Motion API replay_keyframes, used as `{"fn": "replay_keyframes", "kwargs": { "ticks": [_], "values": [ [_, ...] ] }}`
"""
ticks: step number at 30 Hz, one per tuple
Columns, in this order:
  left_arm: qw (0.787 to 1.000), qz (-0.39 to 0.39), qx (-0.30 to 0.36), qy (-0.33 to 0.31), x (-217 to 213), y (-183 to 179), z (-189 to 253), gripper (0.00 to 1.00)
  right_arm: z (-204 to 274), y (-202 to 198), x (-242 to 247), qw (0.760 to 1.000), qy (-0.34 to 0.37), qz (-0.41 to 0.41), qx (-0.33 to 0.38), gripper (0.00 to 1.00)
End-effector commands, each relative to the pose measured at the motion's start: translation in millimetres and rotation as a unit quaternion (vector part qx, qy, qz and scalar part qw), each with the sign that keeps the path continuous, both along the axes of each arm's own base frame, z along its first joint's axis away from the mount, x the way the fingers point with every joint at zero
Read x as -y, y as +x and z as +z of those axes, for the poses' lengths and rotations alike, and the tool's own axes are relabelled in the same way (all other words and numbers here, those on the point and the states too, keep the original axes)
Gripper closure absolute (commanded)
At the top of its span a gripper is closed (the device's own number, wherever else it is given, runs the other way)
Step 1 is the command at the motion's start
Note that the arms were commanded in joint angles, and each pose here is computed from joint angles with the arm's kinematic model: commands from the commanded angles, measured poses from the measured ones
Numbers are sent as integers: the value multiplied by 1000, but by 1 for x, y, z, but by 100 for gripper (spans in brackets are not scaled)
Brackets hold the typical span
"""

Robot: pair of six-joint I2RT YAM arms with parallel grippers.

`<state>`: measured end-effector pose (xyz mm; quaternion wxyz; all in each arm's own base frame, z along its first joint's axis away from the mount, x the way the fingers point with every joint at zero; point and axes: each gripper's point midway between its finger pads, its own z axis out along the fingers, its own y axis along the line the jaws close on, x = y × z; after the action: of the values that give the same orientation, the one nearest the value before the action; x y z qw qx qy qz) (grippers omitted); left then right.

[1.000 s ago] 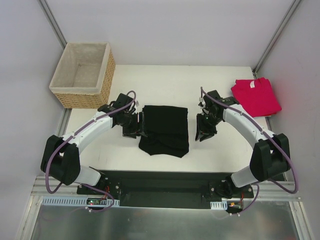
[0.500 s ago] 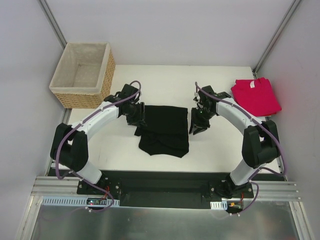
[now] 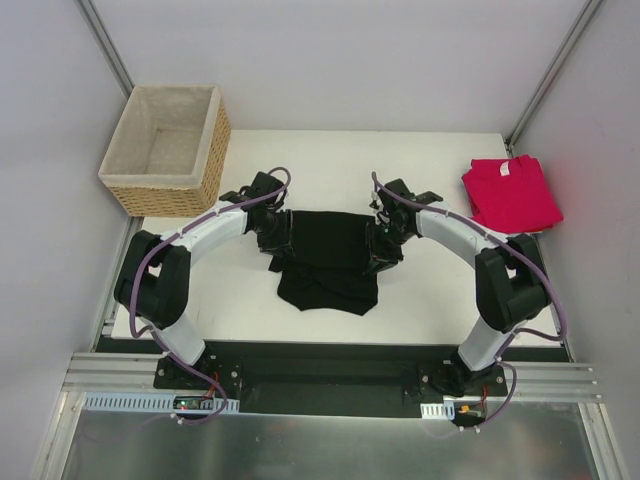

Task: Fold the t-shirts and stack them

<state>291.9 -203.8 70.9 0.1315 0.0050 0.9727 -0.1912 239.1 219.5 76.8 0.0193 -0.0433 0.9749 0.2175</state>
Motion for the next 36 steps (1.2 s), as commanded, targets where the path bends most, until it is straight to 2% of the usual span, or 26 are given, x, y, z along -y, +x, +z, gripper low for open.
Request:
{"fn": "replay_keyframes", "kwargs": {
  "ticks": [1,7,36],
  "values": [
    [1000,-15,9,-6,1,0,2,62,0,13,-2,1000,-14,-1,10,72],
    [1000,-19,19,-12,1,0,9,62,-9,22,17,996,-88,13,14,72],
    [999,-34,2,-20,6,5,0,63,-25,42,18,991,-124,46,3,71]
  ]
}}
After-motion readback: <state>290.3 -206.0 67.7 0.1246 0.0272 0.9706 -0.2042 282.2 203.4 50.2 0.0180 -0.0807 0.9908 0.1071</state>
